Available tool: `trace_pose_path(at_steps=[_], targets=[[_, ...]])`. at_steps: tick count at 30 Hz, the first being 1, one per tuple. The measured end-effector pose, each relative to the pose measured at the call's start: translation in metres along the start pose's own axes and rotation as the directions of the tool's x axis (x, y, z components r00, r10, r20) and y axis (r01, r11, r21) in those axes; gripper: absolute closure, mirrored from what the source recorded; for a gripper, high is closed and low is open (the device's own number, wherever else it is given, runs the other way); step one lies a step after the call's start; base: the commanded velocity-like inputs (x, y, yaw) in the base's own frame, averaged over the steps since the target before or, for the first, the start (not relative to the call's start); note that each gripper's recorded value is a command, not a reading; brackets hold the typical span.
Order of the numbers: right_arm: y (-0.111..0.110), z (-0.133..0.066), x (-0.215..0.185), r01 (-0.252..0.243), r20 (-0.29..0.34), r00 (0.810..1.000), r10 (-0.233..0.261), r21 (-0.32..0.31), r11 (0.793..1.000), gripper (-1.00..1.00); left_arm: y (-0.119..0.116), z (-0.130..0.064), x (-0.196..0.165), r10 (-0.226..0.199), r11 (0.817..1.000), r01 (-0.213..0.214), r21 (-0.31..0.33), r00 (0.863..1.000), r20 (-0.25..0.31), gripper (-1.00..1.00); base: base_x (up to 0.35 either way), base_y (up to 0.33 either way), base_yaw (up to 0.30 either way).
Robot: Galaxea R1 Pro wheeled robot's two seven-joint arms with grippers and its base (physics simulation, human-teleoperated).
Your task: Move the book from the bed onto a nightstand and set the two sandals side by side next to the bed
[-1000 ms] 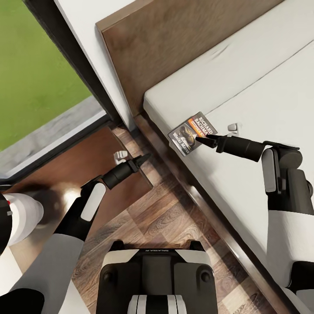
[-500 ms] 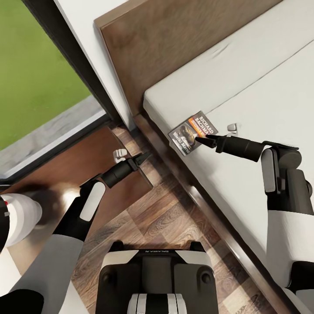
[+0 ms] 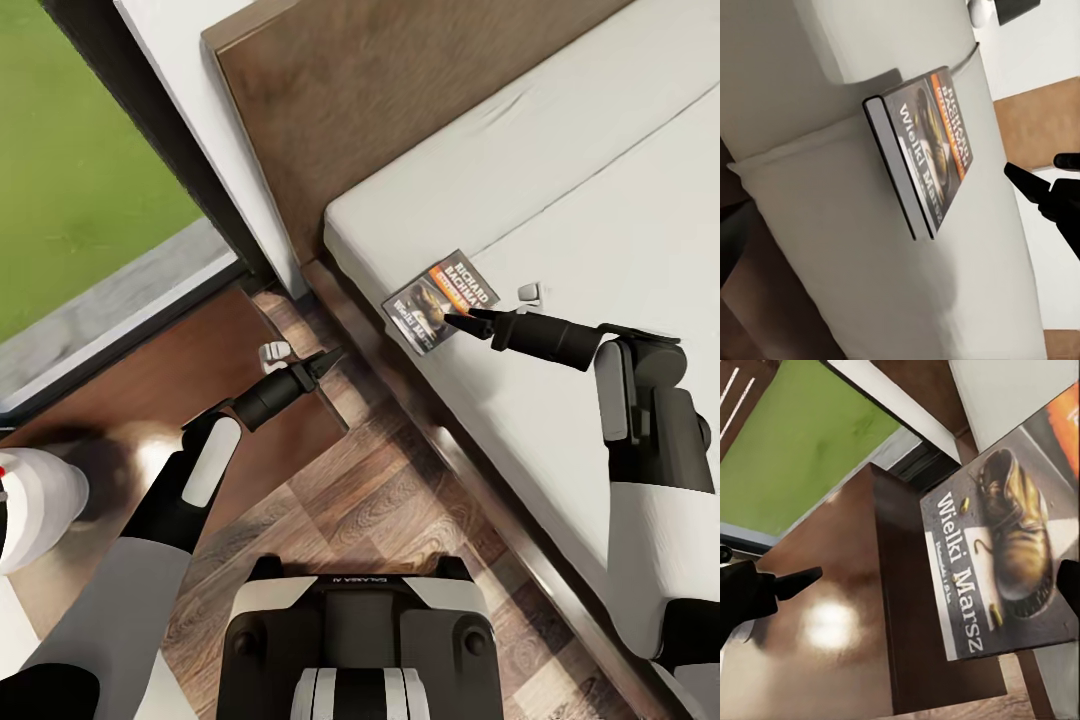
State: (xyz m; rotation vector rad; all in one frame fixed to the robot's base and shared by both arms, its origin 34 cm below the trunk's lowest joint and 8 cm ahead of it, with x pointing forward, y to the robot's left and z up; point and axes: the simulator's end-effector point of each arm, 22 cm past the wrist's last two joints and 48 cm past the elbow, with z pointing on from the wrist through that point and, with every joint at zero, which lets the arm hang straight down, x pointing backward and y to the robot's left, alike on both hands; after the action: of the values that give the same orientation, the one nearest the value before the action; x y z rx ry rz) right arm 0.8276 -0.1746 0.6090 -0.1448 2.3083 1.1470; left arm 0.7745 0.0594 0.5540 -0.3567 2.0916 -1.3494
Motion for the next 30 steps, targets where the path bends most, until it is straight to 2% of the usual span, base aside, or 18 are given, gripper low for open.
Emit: trace_pose_path(at_steps=[8,17,26,28,30], targets=[[0.001,0.001,0.0,0.0,0.001,1.0,0.0,-0.002,1.0,-1.0,0.002,-0.001,0.0,0.001,1.0,-0.001,-0.003,1.0,-0.001,-1.0,0.0,0.0,-0.195],[0.0,0.0,0.0,-0.001,0.002,1.0,0.001,-0.001,1.0,-1.0,0.005,-0.004,-0.003,0.002,1.0,-0.002,-0.009,1.0,0.006,-1.0,0.0,0.0,-0.022],[0.0,0.0,0.0,-0.001,0.002,1.0,0.001,-0.001,1.0,-1.0,0.016,-0.01,-0.013,-0.012,0.999,0.013,-0.033,0.999,0.039,-1.0,0.0,0.0,0.0],[0.0,0.0,0.0,-0.001,0.002,1.0,0.001,-0.001,1.0,-1.0,0.02,-0.01,-0.01,-0.02,0.999,0.021,-0.044,0.999,0.036,-1.0,0.0,0.0,0.0],[0.0,0.0,-0.001,0.0,0.002,1.0,0.0,-0.001,1.0,-1.0,0.033,-0.009,0.003,-0.052,0.996,0.053,-0.072,0.998,0.017,-1.0,0.0,0.0,0.0]])
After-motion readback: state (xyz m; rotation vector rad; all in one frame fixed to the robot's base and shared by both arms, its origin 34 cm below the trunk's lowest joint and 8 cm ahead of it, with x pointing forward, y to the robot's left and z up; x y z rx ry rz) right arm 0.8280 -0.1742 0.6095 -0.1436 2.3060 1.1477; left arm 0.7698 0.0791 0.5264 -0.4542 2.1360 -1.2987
